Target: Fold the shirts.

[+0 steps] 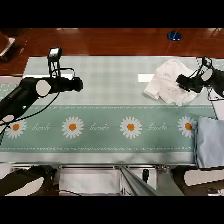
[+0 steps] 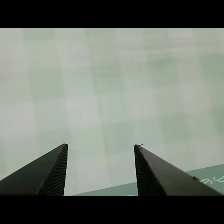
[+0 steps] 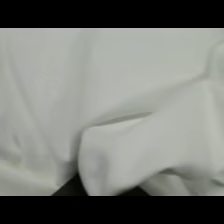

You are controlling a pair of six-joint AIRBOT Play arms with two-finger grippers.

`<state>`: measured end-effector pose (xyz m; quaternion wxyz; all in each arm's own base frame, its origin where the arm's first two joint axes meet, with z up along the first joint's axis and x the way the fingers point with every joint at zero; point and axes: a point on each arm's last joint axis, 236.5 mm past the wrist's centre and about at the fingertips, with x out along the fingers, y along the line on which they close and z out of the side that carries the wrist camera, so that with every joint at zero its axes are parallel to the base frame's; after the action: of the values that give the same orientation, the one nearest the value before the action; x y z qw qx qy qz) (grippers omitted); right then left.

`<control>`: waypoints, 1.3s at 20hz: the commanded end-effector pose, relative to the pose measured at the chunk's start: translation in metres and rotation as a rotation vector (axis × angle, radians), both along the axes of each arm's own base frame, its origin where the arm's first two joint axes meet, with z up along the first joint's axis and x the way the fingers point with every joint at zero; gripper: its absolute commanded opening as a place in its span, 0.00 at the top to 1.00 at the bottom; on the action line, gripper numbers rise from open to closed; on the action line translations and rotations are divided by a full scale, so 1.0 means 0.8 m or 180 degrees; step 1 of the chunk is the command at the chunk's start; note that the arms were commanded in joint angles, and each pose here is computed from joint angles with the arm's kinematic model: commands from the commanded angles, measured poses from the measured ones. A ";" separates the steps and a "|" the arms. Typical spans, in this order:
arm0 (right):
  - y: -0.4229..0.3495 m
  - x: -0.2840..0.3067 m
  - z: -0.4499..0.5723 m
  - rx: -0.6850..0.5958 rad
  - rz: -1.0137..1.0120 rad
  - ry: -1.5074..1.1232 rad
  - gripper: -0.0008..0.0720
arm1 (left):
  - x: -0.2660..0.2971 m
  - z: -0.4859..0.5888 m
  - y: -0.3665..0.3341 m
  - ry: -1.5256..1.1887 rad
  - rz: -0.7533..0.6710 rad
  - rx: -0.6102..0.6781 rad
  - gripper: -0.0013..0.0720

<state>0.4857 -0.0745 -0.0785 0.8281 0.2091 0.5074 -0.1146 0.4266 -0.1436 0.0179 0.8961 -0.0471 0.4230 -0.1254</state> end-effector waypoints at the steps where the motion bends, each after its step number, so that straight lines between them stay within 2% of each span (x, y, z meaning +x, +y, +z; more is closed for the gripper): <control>1: 0.058 -0.005 0.005 0.0440 0.0561 0.0162 0.95 | -0.011 0.001 0.024 0.0226 -0.0165 0.0304 0.29; 3: 0.079 -0.007 0.043 0.0583 0.0827 0.0146 0.95 | -0.025 0.028 0.070 0.0507 -0.0057 0.0490 0.29; 5: 0.099 0.013 0.125 0.0580 0.0980 -0.0342 0.96 | -0.052 0.059 0.099 0.0658 0.0010 0.0490 0.29; 6: 0.107 0.023 0.180 0.0507 0.1009 -0.0696 0.96 | -0.077 0.070 0.097 0.0698 -0.0107 0.0441 0.29; 7: 0.116 0.026 0.233 0.0426 0.1050 -0.1012 0.96 | -0.103 0.078 0.086 0.0700 -0.0186 0.0321 0.29; 11: 0.164 -0.008 0.440 0.0129 0.1368 -0.2104 0.96 | -0.194 0.092 0.014 0.0408 -0.0330 -0.0586 0.29; 13: 0.188 -0.040 0.520 0.0048 0.1521 -0.2521 0.96 | -0.216 0.083 0.013 0.0230 -0.0206 -0.0734 0.29; 16: 0.228 -0.096 0.602 0.0015 0.1803 -0.2931 0.96 | -0.238 0.067 0.018 0.0162 -0.0188 -0.0747 0.29; 20: 0.279 -0.169 0.608 0.0059 0.2367 -0.2767 0.96 | -0.232 0.068 0.020 0.0091 -0.0133 -0.0779 0.29; 24: 0.348 -0.217 0.503 0.0352 0.3095 -0.1856 0.96 | -0.219 0.078 0.021 -0.0035 0.0002 -0.0889 0.29; 26: 0.390 -0.224 0.438 0.0529 0.3251 -0.1504 0.96 | -0.218 0.079 0.022 -0.0051 0.0007 -0.0892 0.29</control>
<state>0.3319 0.1996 0.3292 0.8938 0.0341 0.2774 0.3506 0.2483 -0.1268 0.0778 0.8797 -0.1634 0.4060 -0.1859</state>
